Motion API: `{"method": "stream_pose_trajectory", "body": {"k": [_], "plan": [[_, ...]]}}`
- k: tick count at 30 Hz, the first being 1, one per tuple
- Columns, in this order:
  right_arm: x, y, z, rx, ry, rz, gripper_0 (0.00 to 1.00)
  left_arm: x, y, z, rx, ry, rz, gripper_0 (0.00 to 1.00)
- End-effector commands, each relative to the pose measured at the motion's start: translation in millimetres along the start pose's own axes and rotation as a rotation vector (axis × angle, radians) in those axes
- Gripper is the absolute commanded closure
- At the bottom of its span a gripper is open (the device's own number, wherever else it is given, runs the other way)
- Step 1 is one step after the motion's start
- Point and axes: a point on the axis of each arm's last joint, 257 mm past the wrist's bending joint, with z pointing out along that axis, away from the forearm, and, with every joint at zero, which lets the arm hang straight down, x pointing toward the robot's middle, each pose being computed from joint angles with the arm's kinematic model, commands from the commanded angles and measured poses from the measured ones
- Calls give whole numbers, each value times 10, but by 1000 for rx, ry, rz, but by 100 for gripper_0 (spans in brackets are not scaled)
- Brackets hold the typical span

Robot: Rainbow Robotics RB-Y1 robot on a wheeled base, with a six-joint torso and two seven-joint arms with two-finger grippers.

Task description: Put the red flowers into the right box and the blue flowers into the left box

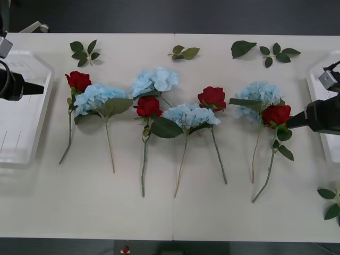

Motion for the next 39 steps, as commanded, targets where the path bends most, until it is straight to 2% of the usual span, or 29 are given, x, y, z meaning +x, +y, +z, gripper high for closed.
{"method": "stream_pose_trajectory", "body": {"k": [1, 5, 20, 32, 39], "plan": [[-112, -46, 101, 54, -27, 84, 0, 66, 319, 120, -89, -24, -25, 4], [-139, -148, 275, 87, -43, 102, 0, 139, 332, 276, -99, -37, -44, 1], [-295, -508, 919, 183, -95, 130, 0, 391, -4, 817, -120, -4, 80, 0], [-540, -401, 1265, 124, -146, 218, 0, 625, -259, 1074, -100, 44, 159, 0], [-550, -298, 1507, 126, -151, 193, 0, 532, -401, 1199, -99, 29, 178, 1]]}}
